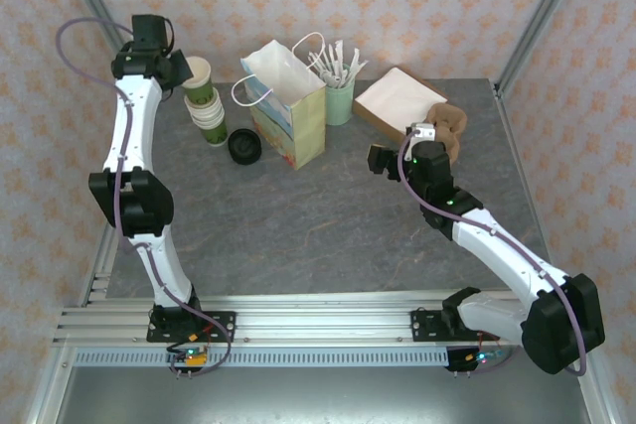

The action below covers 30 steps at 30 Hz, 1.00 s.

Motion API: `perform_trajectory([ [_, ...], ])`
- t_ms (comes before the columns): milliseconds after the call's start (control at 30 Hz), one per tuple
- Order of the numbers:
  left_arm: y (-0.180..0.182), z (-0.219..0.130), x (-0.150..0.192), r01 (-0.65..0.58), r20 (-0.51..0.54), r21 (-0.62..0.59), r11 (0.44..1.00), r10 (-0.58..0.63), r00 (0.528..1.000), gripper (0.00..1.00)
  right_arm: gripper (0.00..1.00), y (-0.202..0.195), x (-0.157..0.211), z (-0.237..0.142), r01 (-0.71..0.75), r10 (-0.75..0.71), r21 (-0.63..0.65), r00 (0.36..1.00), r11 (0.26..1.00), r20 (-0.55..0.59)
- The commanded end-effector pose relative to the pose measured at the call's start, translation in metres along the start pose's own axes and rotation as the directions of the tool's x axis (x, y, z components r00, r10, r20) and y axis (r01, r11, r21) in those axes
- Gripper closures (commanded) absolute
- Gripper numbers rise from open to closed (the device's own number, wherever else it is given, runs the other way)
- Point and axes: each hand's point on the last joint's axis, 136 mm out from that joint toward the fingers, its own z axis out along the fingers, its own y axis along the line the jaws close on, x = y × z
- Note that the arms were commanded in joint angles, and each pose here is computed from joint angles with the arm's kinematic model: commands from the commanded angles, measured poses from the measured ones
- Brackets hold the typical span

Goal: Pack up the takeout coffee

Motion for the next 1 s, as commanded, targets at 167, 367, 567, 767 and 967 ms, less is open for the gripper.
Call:
perform_trajectory([
  [167,0.003,-0.136,-0.014,0.003,0.179,0.029,1.0,-0.008,0.984,1.0,0.01,0.006,-0.036,-0.019,0.003,-0.004,0.015,0.999,1.0,0.046],
  [367,0.01,-0.182,0.066,-0.045,0.161,0.06,0.997,0.034,0.986,1.0,0.01,0.009,-0.039,-0.019,0.022,-0.022,0.018,1.0,1.0,0.0],
  [567,-0.015,-0.18,0.179,-0.122,0.002,0.215,0.969,0.125,0.992,1.0,0.01,0.007,-0.035,-0.014,0.064,-0.062,0.038,0.997,0.997,-0.044],
  [767,-0.065,-0.157,0.259,-0.23,-0.064,0.314,0.921,0.262,0.963,1.0,0.01,0.003,-0.029,-0.008,0.063,-0.058,0.063,0.996,0.996,-0.073],
  [967,-0.109,-0.133,0.307,-0.268,-0.073,0.397,0.878,0.321,0.944,1.0,0.01,-0.001,-0.016,-0.005,0.048,-0.04,0.075,0.994,0.996,-0.103],
])
